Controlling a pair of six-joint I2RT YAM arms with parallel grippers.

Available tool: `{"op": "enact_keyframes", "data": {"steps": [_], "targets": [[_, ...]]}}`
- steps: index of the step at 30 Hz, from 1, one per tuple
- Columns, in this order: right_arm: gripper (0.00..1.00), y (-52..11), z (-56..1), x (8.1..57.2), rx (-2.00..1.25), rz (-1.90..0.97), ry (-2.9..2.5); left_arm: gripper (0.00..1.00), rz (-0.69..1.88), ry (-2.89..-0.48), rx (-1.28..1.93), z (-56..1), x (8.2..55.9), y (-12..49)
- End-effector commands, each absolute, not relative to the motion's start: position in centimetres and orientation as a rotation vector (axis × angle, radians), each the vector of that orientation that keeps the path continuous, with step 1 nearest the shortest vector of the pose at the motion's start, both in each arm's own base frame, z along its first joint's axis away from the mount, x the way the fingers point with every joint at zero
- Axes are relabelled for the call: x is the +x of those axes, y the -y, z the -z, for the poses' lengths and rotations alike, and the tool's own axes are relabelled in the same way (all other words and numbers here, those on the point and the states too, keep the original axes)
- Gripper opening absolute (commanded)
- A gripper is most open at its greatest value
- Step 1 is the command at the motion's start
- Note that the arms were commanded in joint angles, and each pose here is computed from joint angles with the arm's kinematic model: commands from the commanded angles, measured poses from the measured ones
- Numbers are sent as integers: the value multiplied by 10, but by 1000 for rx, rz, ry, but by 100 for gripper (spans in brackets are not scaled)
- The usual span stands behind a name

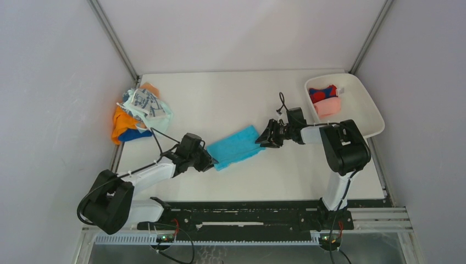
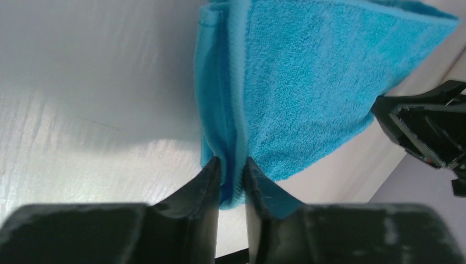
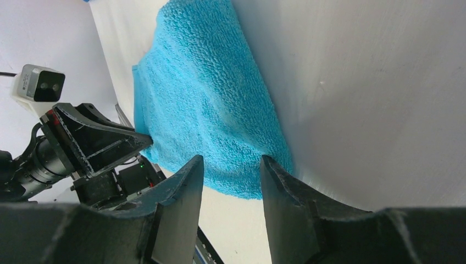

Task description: Roll the towels

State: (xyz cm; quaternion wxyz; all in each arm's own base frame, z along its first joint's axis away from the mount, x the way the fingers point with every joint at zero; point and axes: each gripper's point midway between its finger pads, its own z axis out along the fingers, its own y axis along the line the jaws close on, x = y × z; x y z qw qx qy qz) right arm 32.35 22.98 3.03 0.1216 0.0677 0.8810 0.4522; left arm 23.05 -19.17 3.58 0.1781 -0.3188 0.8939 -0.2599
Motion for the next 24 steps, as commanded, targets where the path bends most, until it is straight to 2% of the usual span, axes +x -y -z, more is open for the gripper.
{"op": "enact_keyframes", "data": {"steps": [1,4,9,13,24], "targets": [[43,-223,-17,323,182,-1232,-2586,15,824,-2466,-867,-55,239,203],[43,-221,-16,323,188,-1221,-2592,7,787,-2421,-852,-71,242,195],[43,-218,-11,323,216,-1200,-2606,6,816,-2396,-799,-93,246,198],[42,-214,-9,324,234,-1186,-2614,7,887,-2417,-778,-87,244,211],[43,-211,-13,326,225,-1176,-2600,18,754,-2545,-872,-14,218,196]]}}
